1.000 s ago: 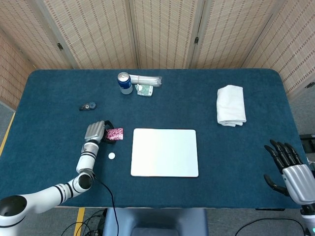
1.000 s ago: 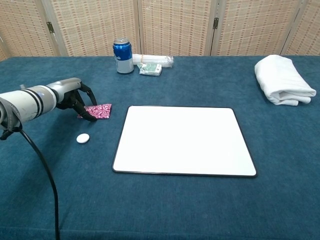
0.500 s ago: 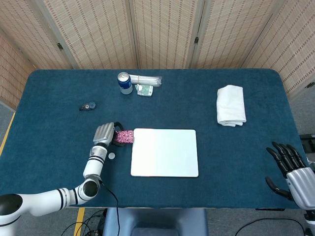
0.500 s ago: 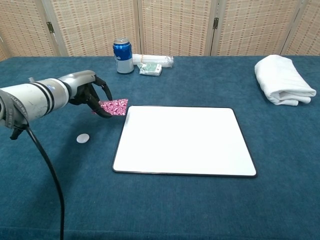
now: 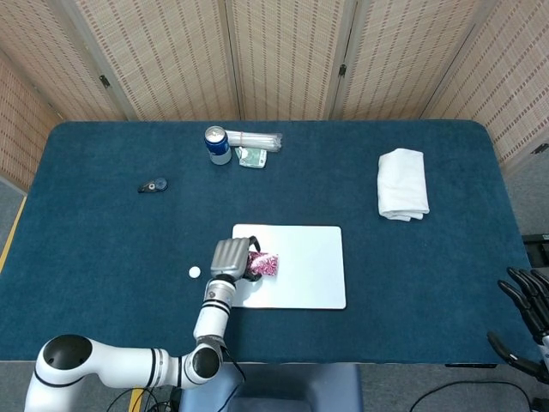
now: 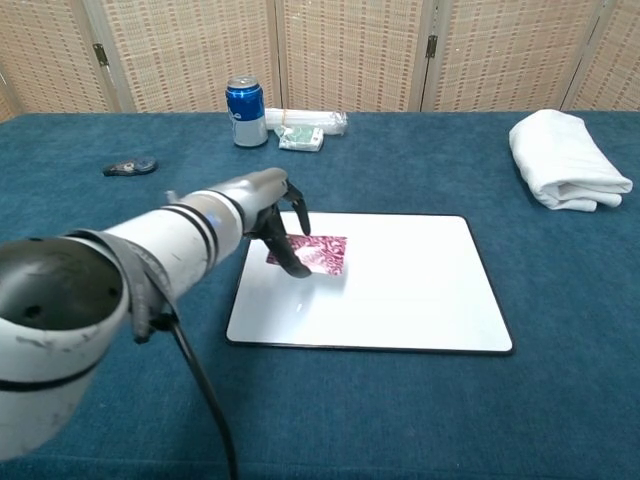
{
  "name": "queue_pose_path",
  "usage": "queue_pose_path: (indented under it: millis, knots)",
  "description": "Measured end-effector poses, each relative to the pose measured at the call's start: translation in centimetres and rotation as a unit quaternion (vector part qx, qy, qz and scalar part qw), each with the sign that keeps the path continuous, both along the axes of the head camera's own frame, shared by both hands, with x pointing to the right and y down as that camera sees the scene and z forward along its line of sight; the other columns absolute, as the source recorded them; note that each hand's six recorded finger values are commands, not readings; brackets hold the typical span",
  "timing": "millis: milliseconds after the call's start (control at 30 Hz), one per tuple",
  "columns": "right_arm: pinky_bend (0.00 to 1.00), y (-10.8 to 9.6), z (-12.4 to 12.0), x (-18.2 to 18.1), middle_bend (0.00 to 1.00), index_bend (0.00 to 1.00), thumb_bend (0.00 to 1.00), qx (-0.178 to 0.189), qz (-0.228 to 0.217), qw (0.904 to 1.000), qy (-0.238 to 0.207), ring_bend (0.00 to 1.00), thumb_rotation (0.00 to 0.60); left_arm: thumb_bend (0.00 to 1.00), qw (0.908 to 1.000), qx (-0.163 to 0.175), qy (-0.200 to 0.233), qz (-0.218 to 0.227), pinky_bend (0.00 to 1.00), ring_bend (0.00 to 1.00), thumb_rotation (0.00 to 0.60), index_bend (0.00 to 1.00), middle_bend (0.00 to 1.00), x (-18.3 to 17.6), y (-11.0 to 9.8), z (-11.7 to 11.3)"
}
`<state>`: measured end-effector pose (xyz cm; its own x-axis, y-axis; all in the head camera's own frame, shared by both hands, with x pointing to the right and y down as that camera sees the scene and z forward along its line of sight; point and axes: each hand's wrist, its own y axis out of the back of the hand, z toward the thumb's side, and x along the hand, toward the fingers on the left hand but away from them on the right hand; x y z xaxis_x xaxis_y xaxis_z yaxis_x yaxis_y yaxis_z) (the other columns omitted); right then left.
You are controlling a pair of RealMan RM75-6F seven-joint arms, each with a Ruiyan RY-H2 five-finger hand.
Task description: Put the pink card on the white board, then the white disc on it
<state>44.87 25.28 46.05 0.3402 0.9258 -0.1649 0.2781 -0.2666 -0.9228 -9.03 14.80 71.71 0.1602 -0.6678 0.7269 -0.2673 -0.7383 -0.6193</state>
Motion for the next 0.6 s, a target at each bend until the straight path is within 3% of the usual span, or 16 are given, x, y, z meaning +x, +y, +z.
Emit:
queue_pose_path:
  millis: [267, 467, 600]
  knots:
    - [0.0, 0.4, -0.6, 1.1, 0.0, 0.0, 0.26, 0.007, 0.013, 0.9998, -0.012, 0.0, 0.6, 0.22, 0.9997, 0.004, 0.001, 0.024, 1.0, 1.0, 0.6, 0.43, 1.0, 4.3, 0.8, 0.3]
    - [0.0, 0.2, -0.3, 1.2, 0.0, 0.0, 0.25, 0.004, 0.015, 0.9998, -0.008, 0.0, 0.6, 0.22, 0.9999, 0.002, 0.007, 0.013, 1.0, 1.0, 0.6, 0.28, 1.0, 4.2, 0.0, 0.4]
    - [0.0, 0.0, 0.0, 1.0, 0.0, 0.0, 0.26, -0.001, 0.014, 0.9999, -0.002, 0.0, 0.6, 0.22, 0.9999, 0.002, 0.012, 0.006, 1.0, 1.0, 0.6, 0.26, 1.0, 3.5, -0.5, 0.0]
